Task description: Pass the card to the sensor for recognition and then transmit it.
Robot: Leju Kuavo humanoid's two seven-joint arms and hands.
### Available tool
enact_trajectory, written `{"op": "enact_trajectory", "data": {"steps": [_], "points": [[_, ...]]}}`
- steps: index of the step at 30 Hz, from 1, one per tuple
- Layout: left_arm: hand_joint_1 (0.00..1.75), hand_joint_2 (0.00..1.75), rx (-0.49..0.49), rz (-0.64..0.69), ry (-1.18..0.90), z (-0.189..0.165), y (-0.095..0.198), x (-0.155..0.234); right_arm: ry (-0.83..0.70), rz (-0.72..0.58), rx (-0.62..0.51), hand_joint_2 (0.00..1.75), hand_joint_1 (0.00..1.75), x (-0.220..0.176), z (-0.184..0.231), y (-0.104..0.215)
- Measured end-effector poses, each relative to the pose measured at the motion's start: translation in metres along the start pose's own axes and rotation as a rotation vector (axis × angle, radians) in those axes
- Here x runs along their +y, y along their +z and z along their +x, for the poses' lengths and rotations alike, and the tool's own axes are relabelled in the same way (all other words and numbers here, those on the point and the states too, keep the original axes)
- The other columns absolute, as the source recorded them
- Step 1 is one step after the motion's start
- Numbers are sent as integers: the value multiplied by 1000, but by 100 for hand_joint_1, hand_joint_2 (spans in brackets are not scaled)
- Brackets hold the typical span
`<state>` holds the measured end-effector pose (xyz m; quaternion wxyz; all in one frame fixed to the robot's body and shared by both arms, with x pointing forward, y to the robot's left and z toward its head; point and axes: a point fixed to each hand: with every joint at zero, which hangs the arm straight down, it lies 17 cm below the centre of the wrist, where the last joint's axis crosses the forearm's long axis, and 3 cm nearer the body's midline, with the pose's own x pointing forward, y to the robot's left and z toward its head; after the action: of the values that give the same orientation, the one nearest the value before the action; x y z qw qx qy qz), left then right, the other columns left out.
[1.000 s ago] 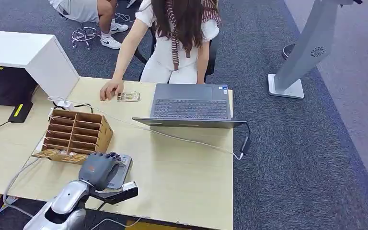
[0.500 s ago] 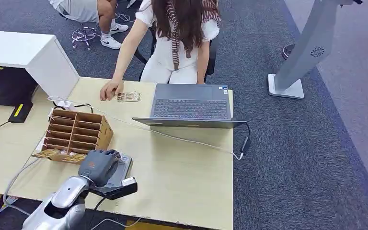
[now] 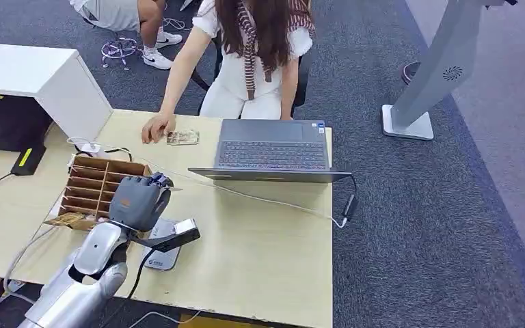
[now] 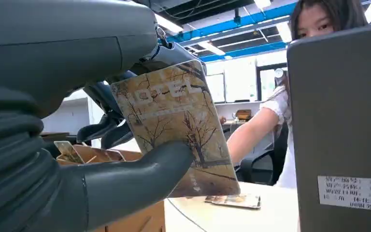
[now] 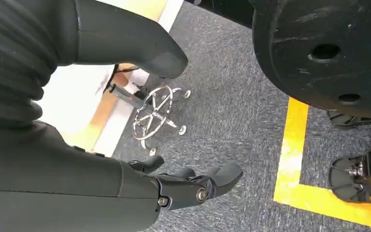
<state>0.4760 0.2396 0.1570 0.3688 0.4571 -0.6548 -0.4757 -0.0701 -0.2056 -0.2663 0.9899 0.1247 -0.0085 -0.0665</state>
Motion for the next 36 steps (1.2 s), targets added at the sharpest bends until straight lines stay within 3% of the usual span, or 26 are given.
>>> {"op": "enact_trajectory", "data": {"steps": [10,18,22,25,29,36], "points": [[175,175,-11,57,-3,3,-9,15,14,1,4,175,0,0,-1,0],[175,175,-1,252,-113,-18,-107,126,84,7,23,175,0,-4,-2,1],[175,175,89,287,-224,-52,-166,174,141,9,36,175,0,-12,4,2],[175,175,168,260,-280,-79,-195,191,175,8,44,175,0,-16,7,3],[175,175,225,217,-305,-100,-212,195,193,2,48,175,0,-21,10,3],[175,175,260,176,-308,-113,-216,187,199,-3,47,175,0,-24,12,4]]}}
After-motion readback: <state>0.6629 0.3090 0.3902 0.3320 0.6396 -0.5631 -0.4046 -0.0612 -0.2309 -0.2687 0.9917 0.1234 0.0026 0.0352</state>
